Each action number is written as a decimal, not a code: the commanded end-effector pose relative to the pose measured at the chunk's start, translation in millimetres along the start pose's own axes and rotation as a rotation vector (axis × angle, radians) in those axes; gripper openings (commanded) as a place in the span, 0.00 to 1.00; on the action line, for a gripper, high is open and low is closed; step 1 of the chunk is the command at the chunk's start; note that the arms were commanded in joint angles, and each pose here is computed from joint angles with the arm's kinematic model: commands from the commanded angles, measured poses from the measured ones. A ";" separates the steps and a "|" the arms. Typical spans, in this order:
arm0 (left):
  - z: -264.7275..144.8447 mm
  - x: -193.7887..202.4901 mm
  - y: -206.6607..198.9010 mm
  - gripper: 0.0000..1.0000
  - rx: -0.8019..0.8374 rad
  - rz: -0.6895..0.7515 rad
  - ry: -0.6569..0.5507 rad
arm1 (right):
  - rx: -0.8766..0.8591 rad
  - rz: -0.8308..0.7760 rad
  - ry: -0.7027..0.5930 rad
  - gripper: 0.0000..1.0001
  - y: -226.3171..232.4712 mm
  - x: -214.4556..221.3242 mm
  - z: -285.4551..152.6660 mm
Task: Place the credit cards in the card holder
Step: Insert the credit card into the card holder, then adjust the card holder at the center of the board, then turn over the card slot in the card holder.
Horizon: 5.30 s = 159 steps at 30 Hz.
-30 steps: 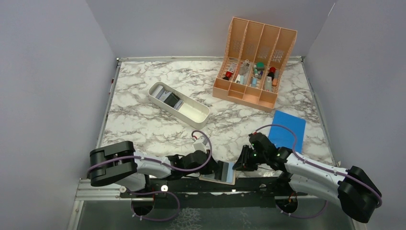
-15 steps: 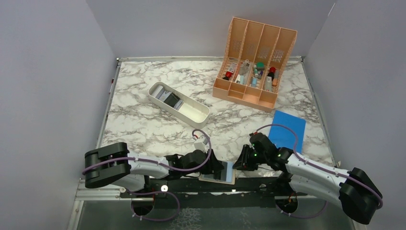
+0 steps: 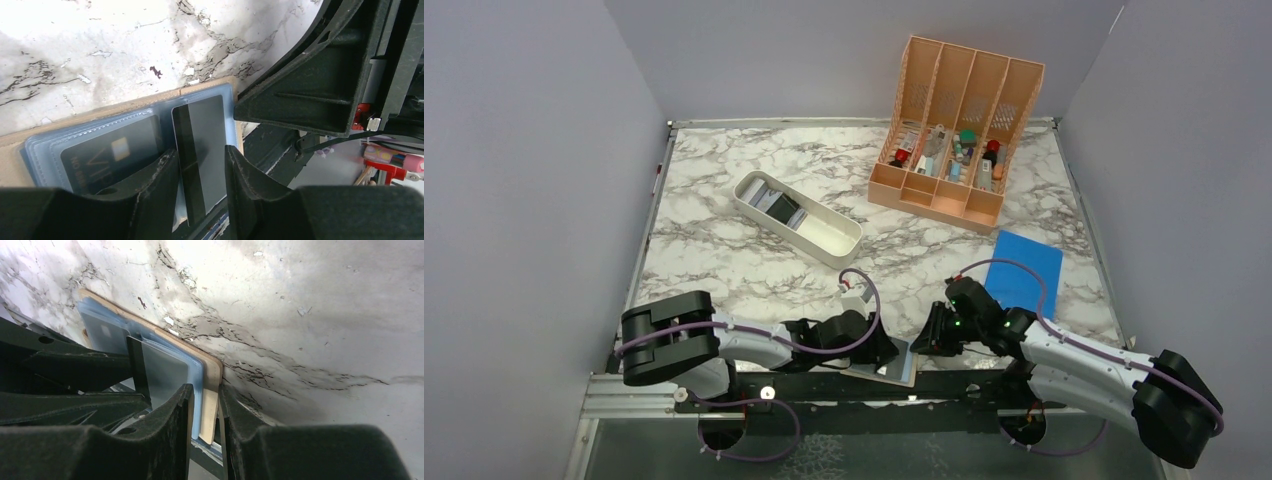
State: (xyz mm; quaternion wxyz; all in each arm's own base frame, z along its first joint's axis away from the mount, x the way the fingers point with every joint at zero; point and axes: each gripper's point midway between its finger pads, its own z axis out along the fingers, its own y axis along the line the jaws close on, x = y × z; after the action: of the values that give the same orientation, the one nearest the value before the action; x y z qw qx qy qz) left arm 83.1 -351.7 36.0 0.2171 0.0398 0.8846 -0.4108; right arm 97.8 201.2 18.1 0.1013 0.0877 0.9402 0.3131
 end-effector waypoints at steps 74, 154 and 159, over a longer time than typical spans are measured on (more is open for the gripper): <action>-46.8 -57.5 33.0 0.51 -0.126 0.192 0.102 | -0.072 0.029 0.097 0.46 40.4 5.9 -12.4; -50.2 -56.8 83.0 0.47 -0.232 0.111 0.041 | -0.126 -0.188 -0.005 0.35 72.3 -35.7 22.5; -50.8 -57.7 82.0 0.47 -0.229 0.111 0.037 | -0.162 -0.180 0.000 0.34 79.4 -34.2 19.3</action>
State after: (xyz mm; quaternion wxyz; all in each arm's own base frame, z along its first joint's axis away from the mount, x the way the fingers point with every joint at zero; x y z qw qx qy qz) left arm 140.3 -259.5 35.1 0.2271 0.0737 0.9235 -0.3001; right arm 145.4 255.4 40.9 0.1345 -0.0011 0.9319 0.3369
